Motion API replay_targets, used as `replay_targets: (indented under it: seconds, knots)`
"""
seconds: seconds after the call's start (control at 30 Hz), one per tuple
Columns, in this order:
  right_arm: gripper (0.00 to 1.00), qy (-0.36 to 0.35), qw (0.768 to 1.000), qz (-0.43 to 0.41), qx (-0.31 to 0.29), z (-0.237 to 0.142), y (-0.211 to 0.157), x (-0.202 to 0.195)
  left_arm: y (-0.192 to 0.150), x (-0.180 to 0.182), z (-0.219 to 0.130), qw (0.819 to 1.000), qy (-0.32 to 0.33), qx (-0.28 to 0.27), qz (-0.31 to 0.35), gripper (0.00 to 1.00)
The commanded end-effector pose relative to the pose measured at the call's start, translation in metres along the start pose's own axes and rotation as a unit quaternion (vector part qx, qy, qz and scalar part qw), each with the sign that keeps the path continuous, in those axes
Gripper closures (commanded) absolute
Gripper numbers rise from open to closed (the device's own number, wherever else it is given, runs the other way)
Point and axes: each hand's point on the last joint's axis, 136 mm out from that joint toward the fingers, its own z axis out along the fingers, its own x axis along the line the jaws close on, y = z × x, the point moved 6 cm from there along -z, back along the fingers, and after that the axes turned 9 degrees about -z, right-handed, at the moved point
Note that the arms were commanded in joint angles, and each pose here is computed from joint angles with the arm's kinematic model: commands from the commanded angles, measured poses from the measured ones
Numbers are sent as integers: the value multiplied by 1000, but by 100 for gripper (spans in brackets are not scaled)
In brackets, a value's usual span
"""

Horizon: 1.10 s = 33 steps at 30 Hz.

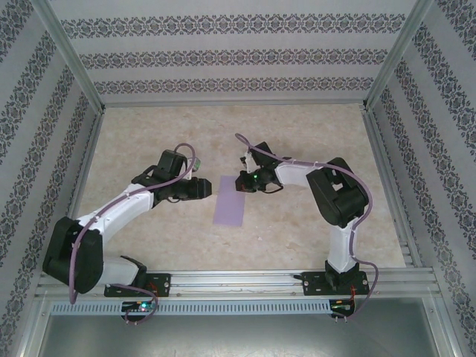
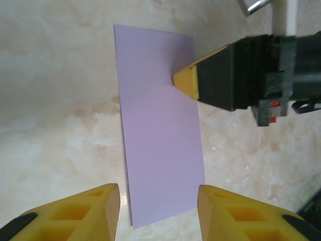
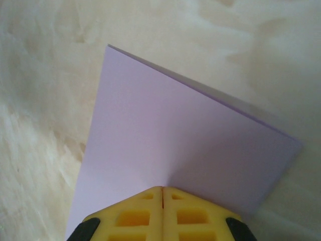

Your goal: Fold a paper plane with a square sheet of paper (fold left side to right side)

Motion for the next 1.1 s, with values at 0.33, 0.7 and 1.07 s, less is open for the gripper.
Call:
replay_targets:
  seconds: [0.33, 0.7, 1.07]
  knots:
    - [97, 98, 988, -49, -104, -93, 10, 63, 11, -3, 20, 999, -31, -1, -14, 62]
    - [100, 130, 990, 29, -46, -45, -80, 67, 24, -5, 15, 999, -2, -32, 4, 64]
    - [100, 122, 991, 51, 0, -6, -102, 59, 21, -1, 14, 1000, 11, -26, 2, 64]
